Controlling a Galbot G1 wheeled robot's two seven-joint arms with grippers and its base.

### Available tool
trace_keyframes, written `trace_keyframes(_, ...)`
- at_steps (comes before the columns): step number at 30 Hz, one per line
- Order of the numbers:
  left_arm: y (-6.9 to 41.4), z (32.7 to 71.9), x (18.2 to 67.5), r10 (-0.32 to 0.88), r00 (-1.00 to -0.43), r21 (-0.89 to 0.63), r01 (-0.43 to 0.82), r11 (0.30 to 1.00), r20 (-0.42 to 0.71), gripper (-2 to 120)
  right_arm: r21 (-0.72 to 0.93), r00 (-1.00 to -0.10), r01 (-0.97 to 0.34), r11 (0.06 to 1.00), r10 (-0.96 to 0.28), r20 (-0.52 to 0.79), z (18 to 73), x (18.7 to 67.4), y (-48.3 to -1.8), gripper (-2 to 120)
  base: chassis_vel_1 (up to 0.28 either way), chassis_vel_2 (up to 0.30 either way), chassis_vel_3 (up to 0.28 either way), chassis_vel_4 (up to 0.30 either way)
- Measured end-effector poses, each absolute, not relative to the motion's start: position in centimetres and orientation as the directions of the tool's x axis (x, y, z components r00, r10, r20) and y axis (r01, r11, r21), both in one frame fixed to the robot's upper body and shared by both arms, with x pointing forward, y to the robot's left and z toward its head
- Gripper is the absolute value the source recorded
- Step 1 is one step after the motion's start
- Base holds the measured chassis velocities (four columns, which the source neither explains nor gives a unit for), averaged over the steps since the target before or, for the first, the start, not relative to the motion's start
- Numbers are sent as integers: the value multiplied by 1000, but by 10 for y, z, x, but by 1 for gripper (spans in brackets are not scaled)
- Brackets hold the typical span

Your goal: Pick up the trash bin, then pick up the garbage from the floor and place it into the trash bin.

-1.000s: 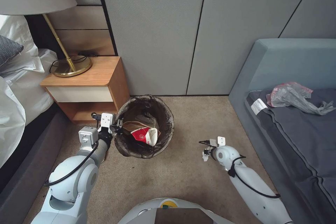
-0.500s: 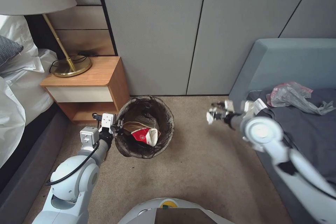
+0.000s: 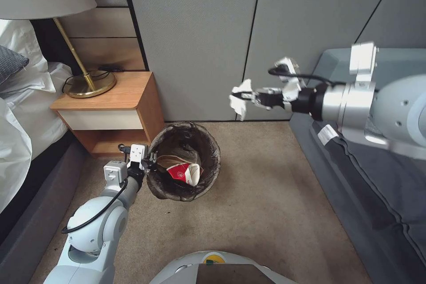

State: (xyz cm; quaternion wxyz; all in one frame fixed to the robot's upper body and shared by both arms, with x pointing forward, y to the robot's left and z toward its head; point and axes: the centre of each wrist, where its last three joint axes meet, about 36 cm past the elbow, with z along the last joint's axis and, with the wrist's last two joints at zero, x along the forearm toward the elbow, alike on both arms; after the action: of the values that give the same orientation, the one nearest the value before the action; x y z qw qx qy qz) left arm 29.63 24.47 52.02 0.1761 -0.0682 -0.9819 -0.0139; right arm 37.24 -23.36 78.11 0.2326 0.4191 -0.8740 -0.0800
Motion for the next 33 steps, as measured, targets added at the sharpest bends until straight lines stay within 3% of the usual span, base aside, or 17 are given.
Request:
trace_keyframes(3,245,519,297,125,-928,1,134,991,350,0,316,-429,-772,552,-818,383,782,386,-185,0,0,0,0,0)
trace_keyframes(7,247,519,297,118,-929,2,126,992,351,0,285,-363,-812,509,-823,437,763,389,-145,0,0,0,0,0)
trace_keyframes(16,249,518,298,113,-930,1,120,993,349,0,282,-332,-797,534,-778,533,707,409,-106,0,0,0,0,0)
trace_keyframes(29,253,519,300,101,-933,1,108,994,346,0,340,-309,-744,575,-748,588,660,429,-93,-1,0,0,0,0)
trace_keyframes(33,254,519,300,101,-933,0,108,994,345,0,323,-331,-737,594,-733,594,653,433,-91,14,0,0,0,0)
